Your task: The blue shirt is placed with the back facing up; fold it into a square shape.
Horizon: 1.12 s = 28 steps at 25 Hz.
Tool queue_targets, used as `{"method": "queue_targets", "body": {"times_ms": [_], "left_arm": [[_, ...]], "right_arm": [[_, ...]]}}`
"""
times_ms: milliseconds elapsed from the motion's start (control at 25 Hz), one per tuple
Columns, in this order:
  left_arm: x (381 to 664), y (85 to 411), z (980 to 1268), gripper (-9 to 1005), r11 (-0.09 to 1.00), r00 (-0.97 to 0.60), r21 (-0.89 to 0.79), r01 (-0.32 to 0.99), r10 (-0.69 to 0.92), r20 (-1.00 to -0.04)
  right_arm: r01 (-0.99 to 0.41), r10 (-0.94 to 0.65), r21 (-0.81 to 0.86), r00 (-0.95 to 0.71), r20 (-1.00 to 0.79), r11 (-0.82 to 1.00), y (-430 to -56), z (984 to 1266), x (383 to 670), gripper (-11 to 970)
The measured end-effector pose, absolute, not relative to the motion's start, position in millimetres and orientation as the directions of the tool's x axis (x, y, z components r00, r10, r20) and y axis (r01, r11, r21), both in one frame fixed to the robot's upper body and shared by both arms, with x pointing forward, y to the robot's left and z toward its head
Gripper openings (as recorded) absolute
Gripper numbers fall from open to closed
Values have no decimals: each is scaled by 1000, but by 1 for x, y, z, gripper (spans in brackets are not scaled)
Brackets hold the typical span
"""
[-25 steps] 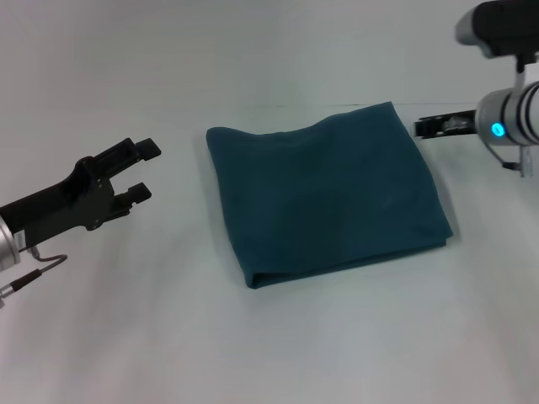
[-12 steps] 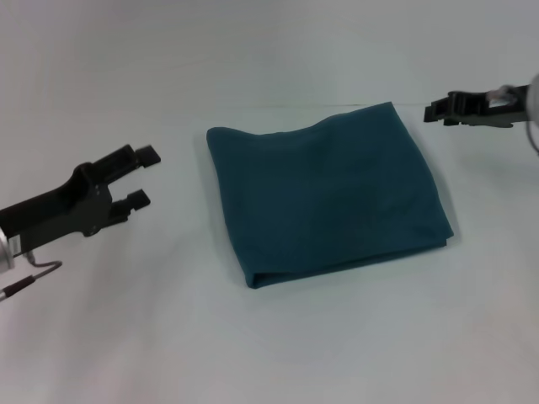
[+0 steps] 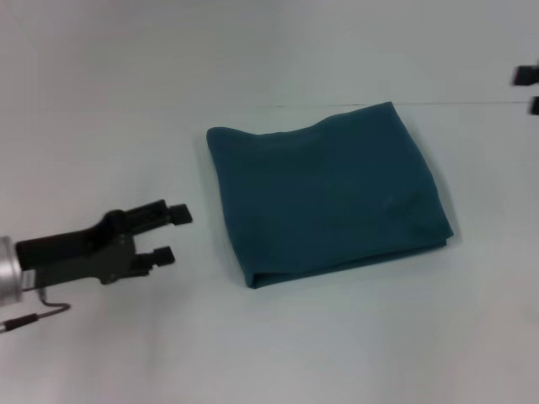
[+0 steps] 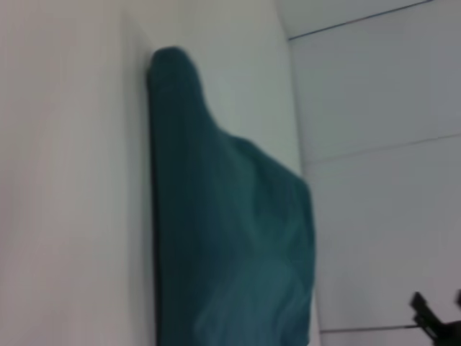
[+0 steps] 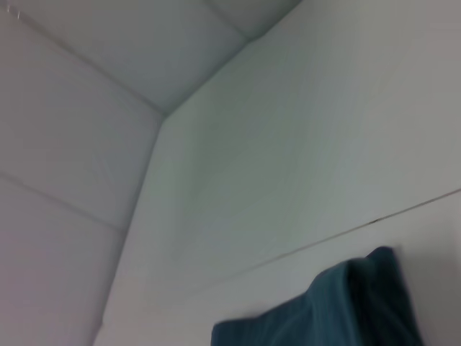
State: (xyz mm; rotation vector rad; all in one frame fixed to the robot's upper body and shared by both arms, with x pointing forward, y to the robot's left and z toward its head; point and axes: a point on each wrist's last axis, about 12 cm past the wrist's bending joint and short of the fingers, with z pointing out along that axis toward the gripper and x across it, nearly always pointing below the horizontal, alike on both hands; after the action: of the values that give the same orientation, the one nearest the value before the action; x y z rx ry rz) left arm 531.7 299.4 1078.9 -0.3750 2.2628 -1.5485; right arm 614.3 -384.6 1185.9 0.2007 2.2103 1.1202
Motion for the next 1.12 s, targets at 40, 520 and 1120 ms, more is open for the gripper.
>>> {"method": "queue_targets", "body": {"times_ms": [40, 520, 1120], "left_arm": [[533, 296, 1078, 947, 362, -898, -932, -19, -416, -143], [547, 238, 1055, 949, 445, -930, -888, -117, -363, -60], [558, 216, 1043, 949, 485, -925, -862, -148, -376, -53]], "right_arm": [[-124, 435, 781, -772, -464, 612, -398, 1186, 606, 593], [-103, 459, 789, -765, -452, 606, -412, 1183, 595, 918], [-99, 468, 793, -761, -450, 602, -413, 1182, 594, 918]]}}
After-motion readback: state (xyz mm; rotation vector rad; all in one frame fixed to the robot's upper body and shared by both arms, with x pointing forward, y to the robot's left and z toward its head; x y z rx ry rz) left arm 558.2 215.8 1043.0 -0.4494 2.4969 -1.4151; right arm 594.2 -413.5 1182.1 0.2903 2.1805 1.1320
